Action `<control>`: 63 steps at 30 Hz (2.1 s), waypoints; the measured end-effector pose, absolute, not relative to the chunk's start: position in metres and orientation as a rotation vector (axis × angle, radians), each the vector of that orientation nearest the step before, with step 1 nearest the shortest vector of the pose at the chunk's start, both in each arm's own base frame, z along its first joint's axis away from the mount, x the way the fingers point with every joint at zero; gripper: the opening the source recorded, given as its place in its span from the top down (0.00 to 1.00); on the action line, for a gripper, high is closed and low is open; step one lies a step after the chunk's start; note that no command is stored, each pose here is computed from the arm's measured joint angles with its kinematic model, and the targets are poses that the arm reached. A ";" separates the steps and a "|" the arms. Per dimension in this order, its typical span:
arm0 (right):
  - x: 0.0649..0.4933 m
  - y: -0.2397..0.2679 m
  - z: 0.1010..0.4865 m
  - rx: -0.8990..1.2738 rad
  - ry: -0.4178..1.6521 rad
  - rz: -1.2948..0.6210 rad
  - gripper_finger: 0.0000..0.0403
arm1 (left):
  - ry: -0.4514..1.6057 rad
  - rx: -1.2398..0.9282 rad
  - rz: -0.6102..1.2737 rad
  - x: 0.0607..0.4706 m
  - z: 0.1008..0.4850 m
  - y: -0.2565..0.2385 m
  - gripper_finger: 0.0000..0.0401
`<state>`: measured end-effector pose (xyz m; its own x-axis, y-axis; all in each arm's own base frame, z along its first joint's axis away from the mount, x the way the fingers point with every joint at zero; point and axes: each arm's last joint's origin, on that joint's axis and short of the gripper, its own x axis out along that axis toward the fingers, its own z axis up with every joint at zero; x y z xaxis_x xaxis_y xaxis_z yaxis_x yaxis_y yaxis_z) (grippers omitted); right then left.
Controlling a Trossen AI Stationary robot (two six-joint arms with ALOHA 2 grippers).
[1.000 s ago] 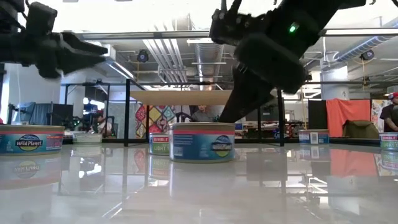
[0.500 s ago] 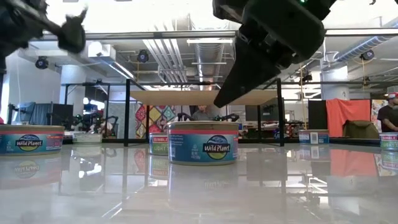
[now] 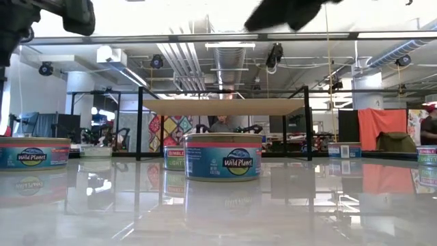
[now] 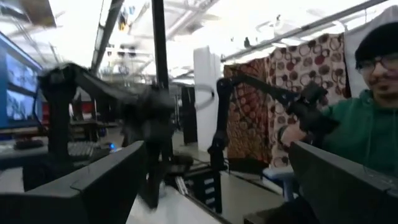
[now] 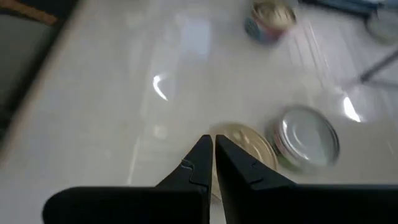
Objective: Stack canned seafood by type on shelf
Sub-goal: Put the blue tuna can on the shelf
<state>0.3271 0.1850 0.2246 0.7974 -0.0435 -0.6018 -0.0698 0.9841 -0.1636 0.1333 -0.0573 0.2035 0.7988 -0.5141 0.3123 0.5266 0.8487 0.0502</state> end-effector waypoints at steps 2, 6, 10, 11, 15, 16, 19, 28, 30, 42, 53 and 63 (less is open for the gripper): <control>0.322 0.188 0.227 -0.188 0.614 0.039 0.97 | -0.291 -0.022 -0.557 0.142 0.205 -0.061 0.06; 0.310 0.186 0.225 -0.137 0.535 0.067 0.97 | -0.223 -0.021 -0.559 0.163 0.207 -0.069 0.06; 0.296 0.180 0.211 -0.027 0.443 0.115 0.91 | -0.089 -0.040 -0.560 0.189 0.204 -0.078 0.06; 0.292 0.178 0.205 -0.006 0.440 0.117 0.87 | -0.068 -0.045 -0.546 0.196 0.205 -0.081 0.06; 0.279 0.166 0.184 0.078 0.447 0.084 0.69 | 0.058 -0.098 -0.455 0.226 0.204 -0.091 0.06; 0.277 0.163 0.180 0.089 0.459 0.069 0.63 | 0.096 -0.113 -0.430 0.233 0.204 -0.093 0.06; 0.275 0.158 0.168 0.082 0.498 0.048 0.45 | 0.206 -0.135 -0.369 0.252 0.207 -0.101 0.06; 0.283 0.142 0.148 0.030 0.613 -0.017 0.04 | 0.379 -0.104 -0.246 0.251 0.201 -0.154 0.06; 0.283 0.137 0.146 0.016 0.644 -0.034 0.02 | 0.377 -0.104 -0.186 0.246 0.194 -0.166 0.06; 0.299 0.122 0.110 -0.063 0.611 -0.011 0.01 | 0.430 -0.130 0.111 0.250 0.117 -0.180 0.06; 0.318 0.111 0.094 -0.045 0.559 0.089 0.01 | 0.448 -0.122 0.349 0.269 0.082 -0.156 0.06; 0.333 0.115 0.084 -0.052 0.514 0.063 0.01 | 0.466 -0.112 0.408 0.281 0.079 -0.136 0.06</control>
<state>0.3328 0.1150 0.0836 0.8688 0.0474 -0.4929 -0.0738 0.9967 -0.0342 0.2811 -0.1364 0.0790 0.8144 0.3566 -0.4578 -0.4070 0.9133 -0.0125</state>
